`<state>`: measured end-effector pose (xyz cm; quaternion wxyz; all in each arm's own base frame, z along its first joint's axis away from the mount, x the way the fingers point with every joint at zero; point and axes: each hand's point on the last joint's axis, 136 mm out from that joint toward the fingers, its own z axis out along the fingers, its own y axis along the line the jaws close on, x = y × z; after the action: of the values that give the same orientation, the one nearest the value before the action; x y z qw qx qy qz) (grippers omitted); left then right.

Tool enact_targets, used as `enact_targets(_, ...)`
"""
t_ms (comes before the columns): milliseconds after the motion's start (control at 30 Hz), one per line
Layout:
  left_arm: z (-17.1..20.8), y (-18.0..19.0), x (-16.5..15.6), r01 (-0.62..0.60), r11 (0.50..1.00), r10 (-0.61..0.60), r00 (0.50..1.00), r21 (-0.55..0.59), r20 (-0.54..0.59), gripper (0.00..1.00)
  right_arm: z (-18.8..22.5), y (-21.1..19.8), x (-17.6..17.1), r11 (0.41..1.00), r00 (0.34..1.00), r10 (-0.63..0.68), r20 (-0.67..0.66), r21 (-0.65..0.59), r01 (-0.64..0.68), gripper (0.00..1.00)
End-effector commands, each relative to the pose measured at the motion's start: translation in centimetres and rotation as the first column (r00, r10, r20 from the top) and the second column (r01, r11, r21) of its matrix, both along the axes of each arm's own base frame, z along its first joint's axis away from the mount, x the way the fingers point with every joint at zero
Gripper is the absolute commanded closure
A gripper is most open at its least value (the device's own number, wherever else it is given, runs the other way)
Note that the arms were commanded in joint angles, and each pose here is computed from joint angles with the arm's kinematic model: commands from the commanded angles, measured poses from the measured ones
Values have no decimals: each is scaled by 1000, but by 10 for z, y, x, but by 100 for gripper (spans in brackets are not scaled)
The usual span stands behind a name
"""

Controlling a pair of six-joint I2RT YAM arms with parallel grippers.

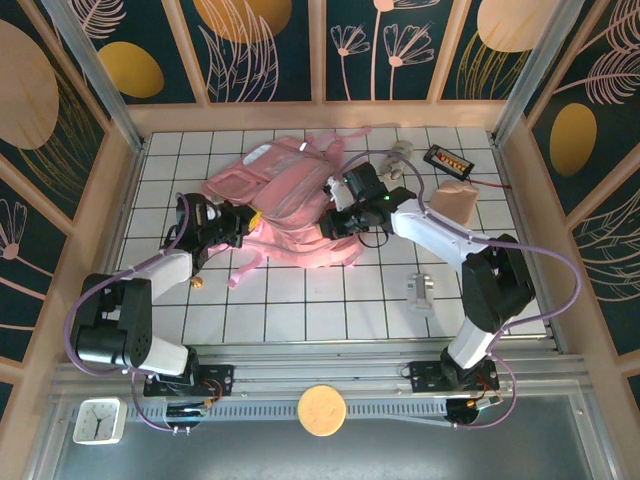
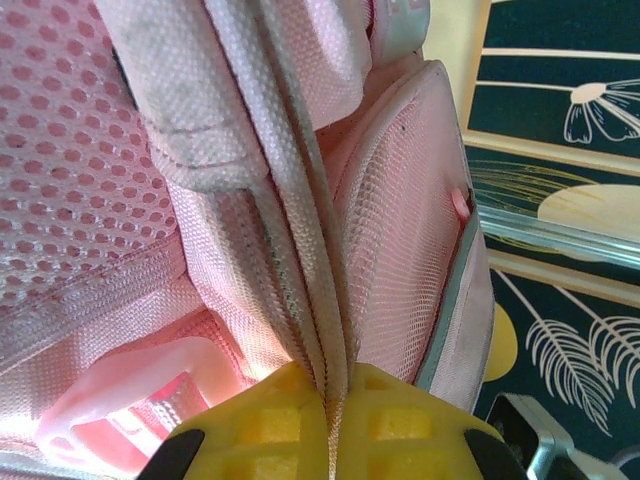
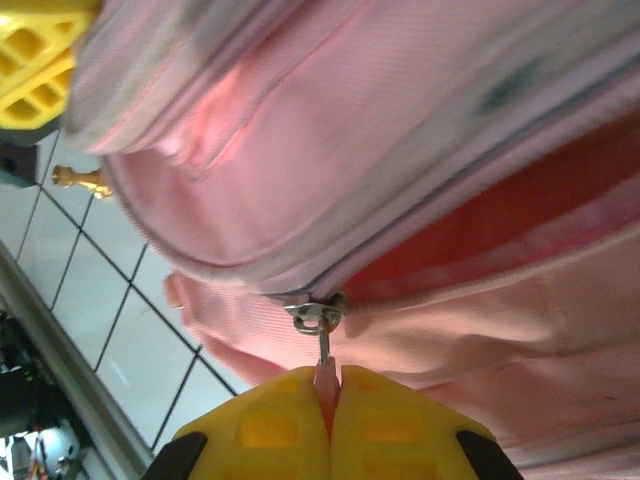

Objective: Pack the student bag

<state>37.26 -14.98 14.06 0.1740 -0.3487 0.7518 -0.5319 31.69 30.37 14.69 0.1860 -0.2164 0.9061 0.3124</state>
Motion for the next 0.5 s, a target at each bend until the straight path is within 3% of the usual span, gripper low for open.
enact_targets(0,10,30,7,-66,997,63,996,49,70,100,-3,-70,34,971,978,-198,66,-125,205,100)
enact_targets(200,5,42,26,-38,994,31,997,102,70,100,13,-51,22,991,989,-125,84,-44,129,100)
enact_targets(433,28,49,97,-24,980,-12,984,199,180,100,16,51,-46,989,991,127,42,66,-130,100)
enact_targets(467,25,49,107,-9,974,-31,985,228,172,87,17,64,-49,986,990,136,34,95,-139,100)
